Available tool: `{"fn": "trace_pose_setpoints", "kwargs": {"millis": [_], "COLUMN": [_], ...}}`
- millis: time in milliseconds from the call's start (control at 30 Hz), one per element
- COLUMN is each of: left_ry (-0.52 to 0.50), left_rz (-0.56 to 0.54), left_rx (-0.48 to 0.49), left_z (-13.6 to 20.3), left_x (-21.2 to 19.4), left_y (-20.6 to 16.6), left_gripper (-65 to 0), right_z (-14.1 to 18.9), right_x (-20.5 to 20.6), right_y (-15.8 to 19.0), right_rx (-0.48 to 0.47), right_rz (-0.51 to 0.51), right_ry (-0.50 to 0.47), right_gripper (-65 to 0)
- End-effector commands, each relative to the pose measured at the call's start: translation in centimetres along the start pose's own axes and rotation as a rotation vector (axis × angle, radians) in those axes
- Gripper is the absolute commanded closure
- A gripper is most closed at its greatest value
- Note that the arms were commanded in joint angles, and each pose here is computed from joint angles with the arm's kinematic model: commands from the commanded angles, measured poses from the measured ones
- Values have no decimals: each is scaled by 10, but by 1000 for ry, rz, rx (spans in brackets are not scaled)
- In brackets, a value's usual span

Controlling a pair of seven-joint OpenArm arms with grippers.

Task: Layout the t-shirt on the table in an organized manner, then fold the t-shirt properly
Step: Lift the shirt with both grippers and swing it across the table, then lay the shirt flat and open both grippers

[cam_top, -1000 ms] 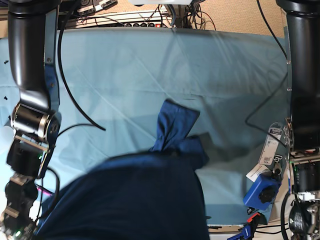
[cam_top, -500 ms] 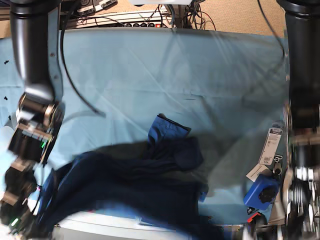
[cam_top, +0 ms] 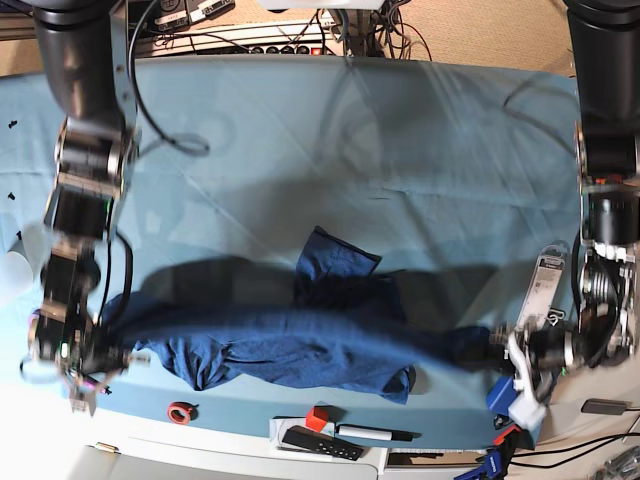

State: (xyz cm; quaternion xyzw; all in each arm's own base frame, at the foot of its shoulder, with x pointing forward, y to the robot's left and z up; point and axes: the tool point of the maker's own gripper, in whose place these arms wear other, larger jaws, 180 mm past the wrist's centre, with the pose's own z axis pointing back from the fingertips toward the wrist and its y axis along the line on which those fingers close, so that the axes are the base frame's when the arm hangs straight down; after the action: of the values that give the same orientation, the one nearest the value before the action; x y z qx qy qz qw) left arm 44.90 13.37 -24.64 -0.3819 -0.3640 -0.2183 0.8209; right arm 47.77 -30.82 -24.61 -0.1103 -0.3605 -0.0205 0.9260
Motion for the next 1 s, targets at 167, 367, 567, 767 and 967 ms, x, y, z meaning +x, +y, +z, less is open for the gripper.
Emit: {"fn": "trace_pose_setpoints", "kwargs": {"millis": [167,367,567,767,967], "left_ry": [-79,-17,43,123,199], "left_rz": [79,97,55,125,236], "left_rx": [-88,-136,-103,-89,-109], "left_z": [2,7,24,30,26], "left_x": [-12,-43,-63,-110,-172], "left_y": [-12,-24,-25,-20,-30], "left_gripper": [0,0,0,0,0], "right_z": [34,58,75,84,89], "right_x": [-15,-71,-122,-168,-205], "right_y": [-2,1,-35,-78,-90], "right_rx": [-56,-112,-201,-277,-295], "right_rz": [99,197,196,160,166], "right_ry": [-156,-162,-106,-11,74], "right_gripper": [0,0,0,0,0]}}
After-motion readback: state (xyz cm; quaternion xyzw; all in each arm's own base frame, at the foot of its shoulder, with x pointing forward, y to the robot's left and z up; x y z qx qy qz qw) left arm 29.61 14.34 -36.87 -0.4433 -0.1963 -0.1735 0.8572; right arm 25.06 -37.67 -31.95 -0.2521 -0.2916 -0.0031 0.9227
